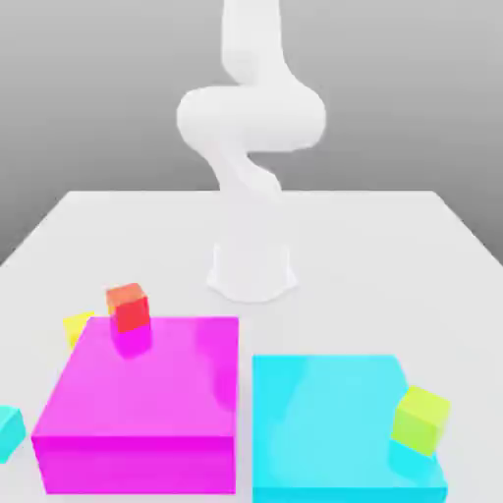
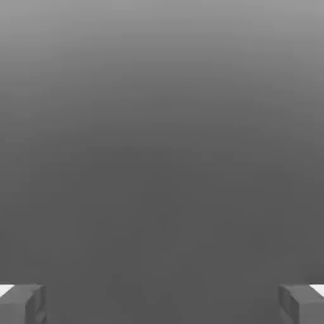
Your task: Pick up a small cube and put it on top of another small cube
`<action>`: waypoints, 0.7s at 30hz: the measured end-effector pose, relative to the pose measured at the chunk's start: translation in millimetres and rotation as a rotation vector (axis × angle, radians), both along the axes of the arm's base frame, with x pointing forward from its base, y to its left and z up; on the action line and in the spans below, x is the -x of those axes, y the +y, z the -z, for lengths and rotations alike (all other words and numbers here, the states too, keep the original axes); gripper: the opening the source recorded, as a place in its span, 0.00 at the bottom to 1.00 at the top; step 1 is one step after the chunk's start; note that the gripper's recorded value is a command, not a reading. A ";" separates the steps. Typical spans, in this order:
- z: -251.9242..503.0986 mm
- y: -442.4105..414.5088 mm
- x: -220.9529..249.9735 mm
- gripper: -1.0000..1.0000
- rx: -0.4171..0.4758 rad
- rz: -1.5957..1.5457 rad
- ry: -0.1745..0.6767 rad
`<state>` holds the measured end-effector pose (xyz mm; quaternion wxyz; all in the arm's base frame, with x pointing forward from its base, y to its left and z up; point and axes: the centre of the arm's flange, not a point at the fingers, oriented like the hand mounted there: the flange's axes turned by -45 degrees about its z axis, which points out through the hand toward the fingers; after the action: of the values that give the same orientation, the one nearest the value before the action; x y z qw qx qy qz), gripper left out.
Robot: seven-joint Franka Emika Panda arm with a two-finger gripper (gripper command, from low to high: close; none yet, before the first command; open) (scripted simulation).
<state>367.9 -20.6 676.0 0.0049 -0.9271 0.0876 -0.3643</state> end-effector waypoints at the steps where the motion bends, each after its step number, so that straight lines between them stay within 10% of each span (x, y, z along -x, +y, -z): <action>1: 15.3 -10.0 -8.0 0.50 -0.029 0.065 0.021; 21: 313.4 -218.7 18.3 0.50 -0.571 1.352 0.247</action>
<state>349.6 -239.4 362.6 0.0104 -0.6680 0.7300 -0.1440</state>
